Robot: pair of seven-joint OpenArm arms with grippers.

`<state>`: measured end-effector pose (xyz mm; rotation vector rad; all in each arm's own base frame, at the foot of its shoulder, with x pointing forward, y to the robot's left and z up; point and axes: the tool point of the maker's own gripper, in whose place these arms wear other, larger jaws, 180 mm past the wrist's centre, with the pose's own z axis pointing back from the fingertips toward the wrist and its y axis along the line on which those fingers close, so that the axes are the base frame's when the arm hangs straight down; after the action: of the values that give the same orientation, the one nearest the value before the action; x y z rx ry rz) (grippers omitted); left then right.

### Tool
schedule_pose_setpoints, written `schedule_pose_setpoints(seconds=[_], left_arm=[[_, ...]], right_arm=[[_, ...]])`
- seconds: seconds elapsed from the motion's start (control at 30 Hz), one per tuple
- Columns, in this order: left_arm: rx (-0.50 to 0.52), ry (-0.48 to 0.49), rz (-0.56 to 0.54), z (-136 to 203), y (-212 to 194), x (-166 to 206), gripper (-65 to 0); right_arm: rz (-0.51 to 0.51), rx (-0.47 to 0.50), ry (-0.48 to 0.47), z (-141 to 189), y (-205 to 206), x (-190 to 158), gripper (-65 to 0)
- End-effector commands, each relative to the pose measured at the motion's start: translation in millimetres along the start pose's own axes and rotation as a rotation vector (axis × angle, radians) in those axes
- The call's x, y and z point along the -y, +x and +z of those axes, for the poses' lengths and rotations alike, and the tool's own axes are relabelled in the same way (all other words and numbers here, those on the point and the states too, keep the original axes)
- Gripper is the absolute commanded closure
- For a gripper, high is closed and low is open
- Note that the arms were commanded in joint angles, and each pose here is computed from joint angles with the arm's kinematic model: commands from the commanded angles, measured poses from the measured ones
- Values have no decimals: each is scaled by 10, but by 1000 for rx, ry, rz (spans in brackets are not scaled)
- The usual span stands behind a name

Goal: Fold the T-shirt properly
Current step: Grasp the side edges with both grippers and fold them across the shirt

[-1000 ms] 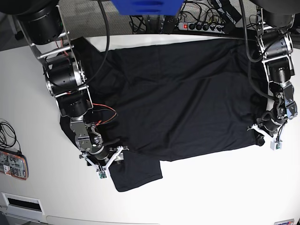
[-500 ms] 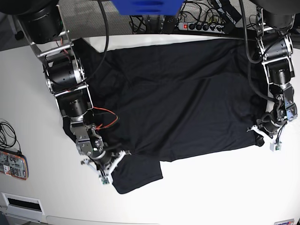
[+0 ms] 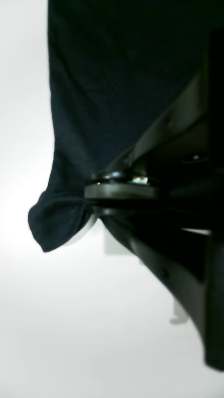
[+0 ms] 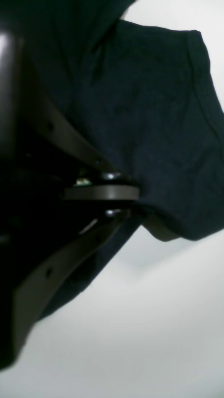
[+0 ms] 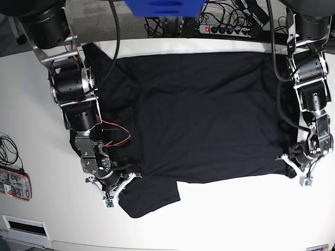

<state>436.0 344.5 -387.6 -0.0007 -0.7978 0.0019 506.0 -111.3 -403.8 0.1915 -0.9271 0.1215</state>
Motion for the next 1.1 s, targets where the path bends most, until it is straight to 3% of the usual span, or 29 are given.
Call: schedule_pose_setpoints(seconds=[0.0,0.23,0.6,0.93,1.07], left_arm=[[81,23,-9,82,357,-113,0],[143,23,-8,131,712,-113,0],[173,25,-8,168,883,-121,0],[197,27,-10,202,1015,-128,0],[163,28,-25,178,756,-117,0]], right_arm=[[4,82,-6,15,376,31,0],[7,88,-12,24,415,69,0],[25,177,-12,71,982,68,0],[34,190,-27,113,1014,166,0],[57,159,-46,211,685,313,0]])
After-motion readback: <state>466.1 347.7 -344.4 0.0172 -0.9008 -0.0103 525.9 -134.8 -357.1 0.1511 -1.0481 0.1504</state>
